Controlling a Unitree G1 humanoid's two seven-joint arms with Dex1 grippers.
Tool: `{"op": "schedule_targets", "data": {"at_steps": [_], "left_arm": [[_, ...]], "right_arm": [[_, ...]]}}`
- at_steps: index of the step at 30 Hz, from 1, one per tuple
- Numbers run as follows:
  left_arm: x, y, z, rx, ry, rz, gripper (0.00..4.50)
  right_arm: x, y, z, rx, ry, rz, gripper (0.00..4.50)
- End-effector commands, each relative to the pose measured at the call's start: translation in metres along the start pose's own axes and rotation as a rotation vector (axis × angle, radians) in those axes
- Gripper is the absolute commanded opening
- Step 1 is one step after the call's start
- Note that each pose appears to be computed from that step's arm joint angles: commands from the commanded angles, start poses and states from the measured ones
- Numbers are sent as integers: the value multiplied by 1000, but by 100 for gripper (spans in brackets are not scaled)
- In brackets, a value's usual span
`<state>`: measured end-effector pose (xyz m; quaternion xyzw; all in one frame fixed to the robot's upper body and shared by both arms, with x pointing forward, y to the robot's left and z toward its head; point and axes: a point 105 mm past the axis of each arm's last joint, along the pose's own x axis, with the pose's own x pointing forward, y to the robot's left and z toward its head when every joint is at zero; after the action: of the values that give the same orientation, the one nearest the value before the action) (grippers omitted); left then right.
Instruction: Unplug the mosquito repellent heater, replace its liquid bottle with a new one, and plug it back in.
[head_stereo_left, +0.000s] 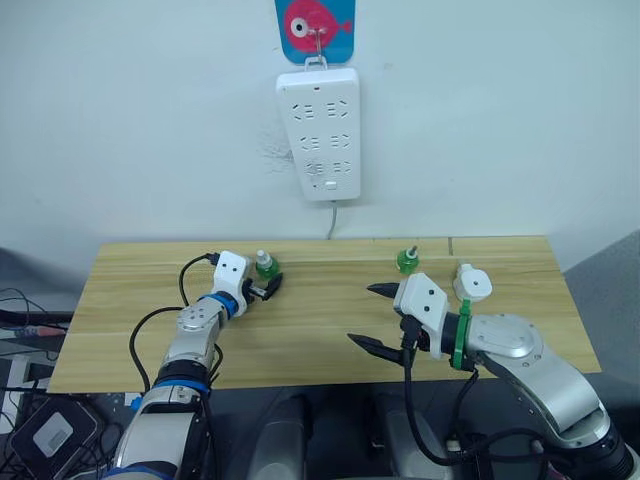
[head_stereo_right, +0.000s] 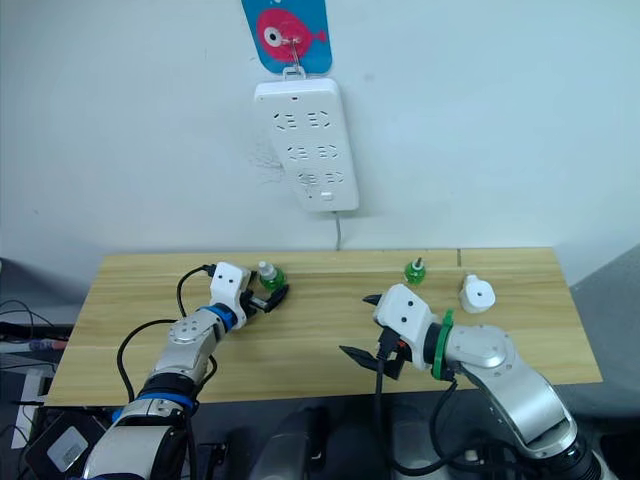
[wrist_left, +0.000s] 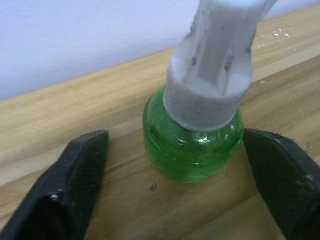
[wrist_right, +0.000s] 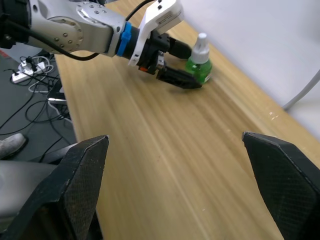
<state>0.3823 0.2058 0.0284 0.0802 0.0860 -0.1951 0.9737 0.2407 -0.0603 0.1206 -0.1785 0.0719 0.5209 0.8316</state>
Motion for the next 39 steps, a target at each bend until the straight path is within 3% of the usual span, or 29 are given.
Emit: {"op": "schedule_targets", "data": {"at_steps": [1, 5, 11, 16, 23, 30, 39], "left_arm": [[1, 1, 12, 8, -62, 17, 327], [1, 1, 15, 19, -77, 24, 222], [-9, 6, 20, 84, -94, -2, 222], [-26, -2, 45, 194, -161, -117, 222], [-49, -49, 82, 265, -211, -463, 222], [-68, -99, 102, 267, -142, -825, 222], [-71, -112, 115, 367, -110, -956, 222]], "right_arm": [[-5, 6, 9, -17, -25, 8, 450], [-6, 7, 8, -3, -21, 0, 450], [-9, 10, 5, 12, -13, -10, 450], [-9, 5, 9, 10, -36, -17, 450], [-10, 2, 26, -10, -93, 46, 450], [5, -5, 55, -17, -179, 107, 450], [30, -3, 66, -46, -177, 151, 450]]}}
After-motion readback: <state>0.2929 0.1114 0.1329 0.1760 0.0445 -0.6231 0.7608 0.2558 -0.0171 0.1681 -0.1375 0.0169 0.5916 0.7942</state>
